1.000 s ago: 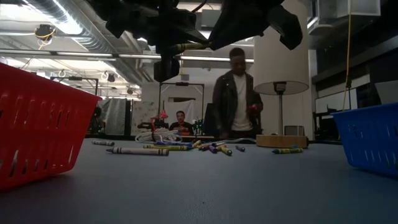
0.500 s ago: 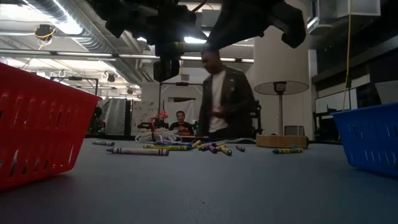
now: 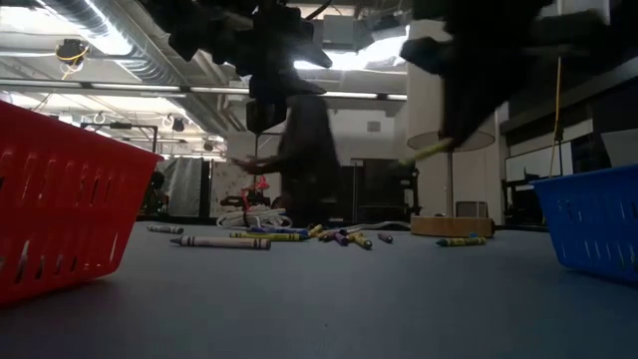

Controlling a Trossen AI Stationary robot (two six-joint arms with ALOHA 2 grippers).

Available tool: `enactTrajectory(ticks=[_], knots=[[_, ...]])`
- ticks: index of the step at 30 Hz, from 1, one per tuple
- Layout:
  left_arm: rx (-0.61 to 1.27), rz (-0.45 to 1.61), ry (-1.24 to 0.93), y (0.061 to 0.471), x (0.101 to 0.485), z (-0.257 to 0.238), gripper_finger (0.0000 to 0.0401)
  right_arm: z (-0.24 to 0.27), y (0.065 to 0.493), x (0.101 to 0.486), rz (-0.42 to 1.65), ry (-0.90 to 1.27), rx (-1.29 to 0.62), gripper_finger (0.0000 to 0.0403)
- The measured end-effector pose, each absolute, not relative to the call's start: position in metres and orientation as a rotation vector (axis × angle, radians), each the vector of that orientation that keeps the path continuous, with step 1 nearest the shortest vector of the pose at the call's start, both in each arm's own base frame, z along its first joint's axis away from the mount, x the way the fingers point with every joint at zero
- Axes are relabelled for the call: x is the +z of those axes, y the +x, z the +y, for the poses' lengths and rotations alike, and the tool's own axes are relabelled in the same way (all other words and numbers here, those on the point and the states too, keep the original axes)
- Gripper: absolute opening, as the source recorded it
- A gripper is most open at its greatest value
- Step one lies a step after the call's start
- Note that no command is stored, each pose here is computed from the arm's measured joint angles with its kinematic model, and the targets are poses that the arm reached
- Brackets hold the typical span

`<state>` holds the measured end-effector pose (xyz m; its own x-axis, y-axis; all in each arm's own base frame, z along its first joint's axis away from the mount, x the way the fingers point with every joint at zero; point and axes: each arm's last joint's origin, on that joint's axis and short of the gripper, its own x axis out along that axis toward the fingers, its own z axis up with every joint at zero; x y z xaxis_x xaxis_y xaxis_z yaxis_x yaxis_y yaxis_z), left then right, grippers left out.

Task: Sort crayons
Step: Put the green crayon into the blue basket

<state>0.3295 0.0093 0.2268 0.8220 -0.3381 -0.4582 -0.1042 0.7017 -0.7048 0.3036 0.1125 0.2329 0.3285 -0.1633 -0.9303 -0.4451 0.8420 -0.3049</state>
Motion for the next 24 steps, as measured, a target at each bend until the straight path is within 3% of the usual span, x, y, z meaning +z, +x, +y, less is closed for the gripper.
enactTrajectory(ticks=[13,24], knots=[[-0.086,0.632,-0.644,0.327,0.221,0.008,0.0124,0.166,0.254,0.235,1.387,-0.283,0.084,0.0024],[-0.089,0.719,-0.516,0.322,0.214,-0.011,0.0124,0.197,0.230,0.234,1.439,-0.222,0.187,0.0024]])
